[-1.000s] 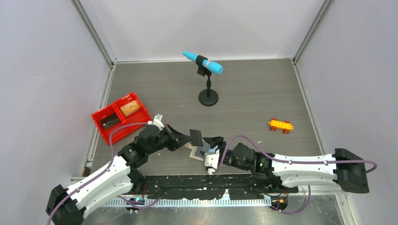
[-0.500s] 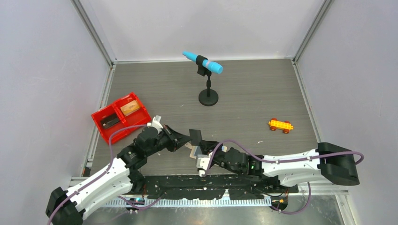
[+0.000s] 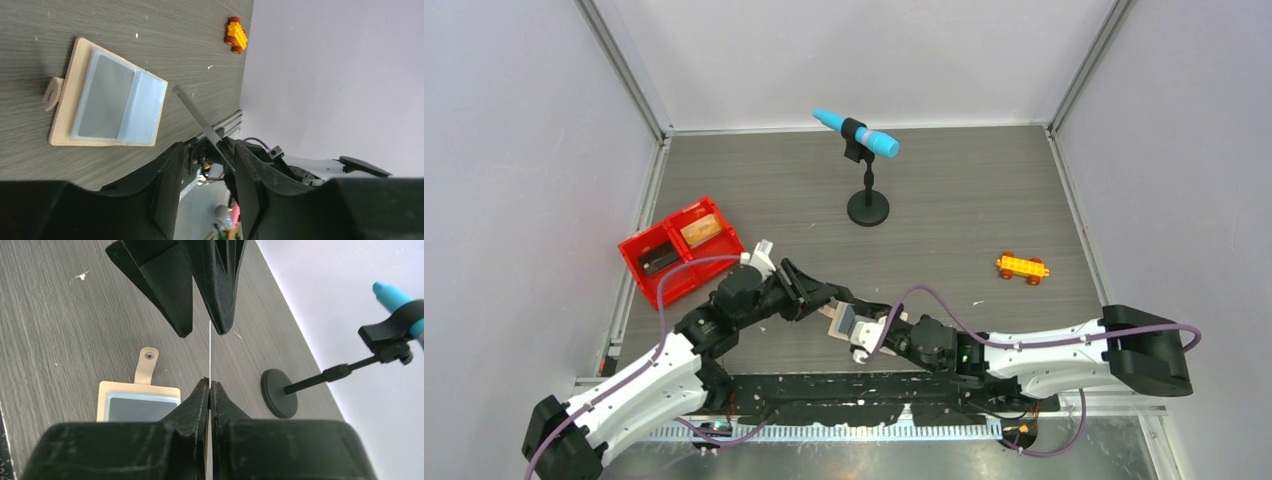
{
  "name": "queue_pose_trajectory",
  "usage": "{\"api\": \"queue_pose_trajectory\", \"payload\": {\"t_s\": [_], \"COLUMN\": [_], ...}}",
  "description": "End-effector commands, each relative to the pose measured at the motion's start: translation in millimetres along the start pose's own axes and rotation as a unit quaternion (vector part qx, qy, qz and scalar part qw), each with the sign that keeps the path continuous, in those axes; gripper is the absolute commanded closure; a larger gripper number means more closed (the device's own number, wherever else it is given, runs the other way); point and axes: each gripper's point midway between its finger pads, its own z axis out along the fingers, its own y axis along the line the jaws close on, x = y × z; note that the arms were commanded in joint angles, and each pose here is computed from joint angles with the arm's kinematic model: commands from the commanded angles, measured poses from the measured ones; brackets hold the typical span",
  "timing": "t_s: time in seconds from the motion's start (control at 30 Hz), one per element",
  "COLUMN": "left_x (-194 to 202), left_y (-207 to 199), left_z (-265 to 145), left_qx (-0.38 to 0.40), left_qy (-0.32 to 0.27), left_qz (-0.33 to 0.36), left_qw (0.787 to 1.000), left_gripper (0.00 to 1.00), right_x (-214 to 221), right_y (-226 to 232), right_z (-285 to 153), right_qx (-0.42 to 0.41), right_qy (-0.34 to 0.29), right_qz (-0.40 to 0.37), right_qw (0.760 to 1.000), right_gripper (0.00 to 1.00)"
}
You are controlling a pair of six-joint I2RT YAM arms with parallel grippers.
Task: Take the credit cards out of the card holder
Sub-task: Place the credit card in the storage box.
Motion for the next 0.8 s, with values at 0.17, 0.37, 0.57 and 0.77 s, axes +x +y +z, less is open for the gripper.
{"api": "queue_pose_trajectory", "payload": {"t_s": [0.17, 0.37, 0.57, 0.77], "left_x": [-10, -15, -8, 3], "left_y": [-13, -11, -14, -26], "left_z": [-14, -18, -23, -24], "left_qx": [-0.005, 0.012, 0.022, 0.050], "left_qy": [-0.015, -0.033, -0.009, 0.026], "left_qz": [0.157, 0.214, 0.269, 0.312], "left_qw": [0.987, 0.976, 0.963, 0.948], "left_gripper": [0.54, 0.55, 0.55, 0.55], "right_x": [12, 16, 20, 7], "right_y": [-13, -27, -45, -48], "right_z": [-11, -21, -33, -45], "right_qx": [0.044, 0.056, 0.050, 0.011], "right_qy": [0.023, 0.019, -0.003, -0.029], "right_qz": [0.183, 0.325, 0.433, 0.462], "right_qw": [0.982, 0.944, 0.900, 0.886], "right_gripper": [0.95, 0.95, 0.95, 0.95]}}
